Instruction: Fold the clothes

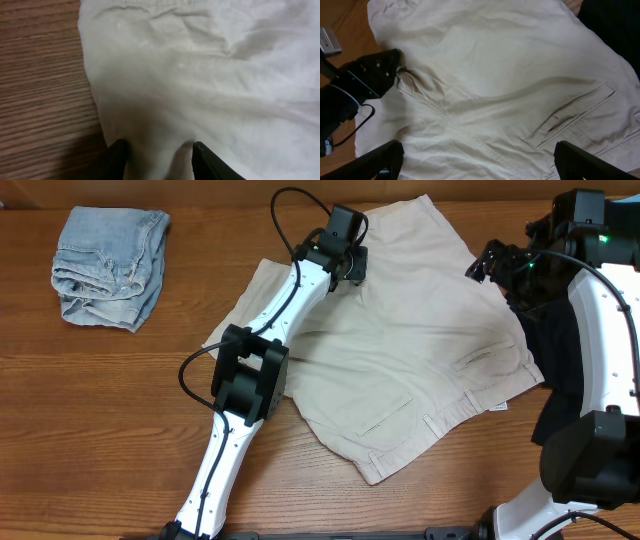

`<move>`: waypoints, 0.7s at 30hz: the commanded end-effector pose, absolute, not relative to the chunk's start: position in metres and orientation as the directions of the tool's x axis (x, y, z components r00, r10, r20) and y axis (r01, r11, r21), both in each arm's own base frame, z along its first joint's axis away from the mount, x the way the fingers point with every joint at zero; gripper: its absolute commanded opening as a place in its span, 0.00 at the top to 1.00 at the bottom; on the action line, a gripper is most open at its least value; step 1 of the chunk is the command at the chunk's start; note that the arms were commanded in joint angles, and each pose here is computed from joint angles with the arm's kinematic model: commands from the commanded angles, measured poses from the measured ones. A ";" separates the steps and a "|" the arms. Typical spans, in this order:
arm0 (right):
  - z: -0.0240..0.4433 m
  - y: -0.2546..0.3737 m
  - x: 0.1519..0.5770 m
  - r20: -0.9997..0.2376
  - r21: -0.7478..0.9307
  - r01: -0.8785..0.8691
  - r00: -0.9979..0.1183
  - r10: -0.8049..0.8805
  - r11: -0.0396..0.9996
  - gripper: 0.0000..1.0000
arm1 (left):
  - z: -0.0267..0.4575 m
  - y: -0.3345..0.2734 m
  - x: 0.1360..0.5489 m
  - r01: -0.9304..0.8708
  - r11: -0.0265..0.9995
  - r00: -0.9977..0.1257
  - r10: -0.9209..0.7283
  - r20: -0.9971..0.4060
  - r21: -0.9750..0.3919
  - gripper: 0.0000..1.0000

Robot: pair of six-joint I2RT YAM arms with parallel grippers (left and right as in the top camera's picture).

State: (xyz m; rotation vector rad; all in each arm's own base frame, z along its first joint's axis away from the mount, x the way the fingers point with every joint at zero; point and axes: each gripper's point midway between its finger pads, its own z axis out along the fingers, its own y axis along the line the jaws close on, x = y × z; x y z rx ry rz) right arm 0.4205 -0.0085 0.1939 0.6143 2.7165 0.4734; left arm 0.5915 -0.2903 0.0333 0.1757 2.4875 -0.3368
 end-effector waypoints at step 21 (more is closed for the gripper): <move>0.189 -0.012 0.421 -0.231 0.366 0.362 -0.857 0.460 0.857 0.01 | 0.040 -0.138 0.591 -0.110 0.993 -0.884 -0.083 -0.460 0.032 0.96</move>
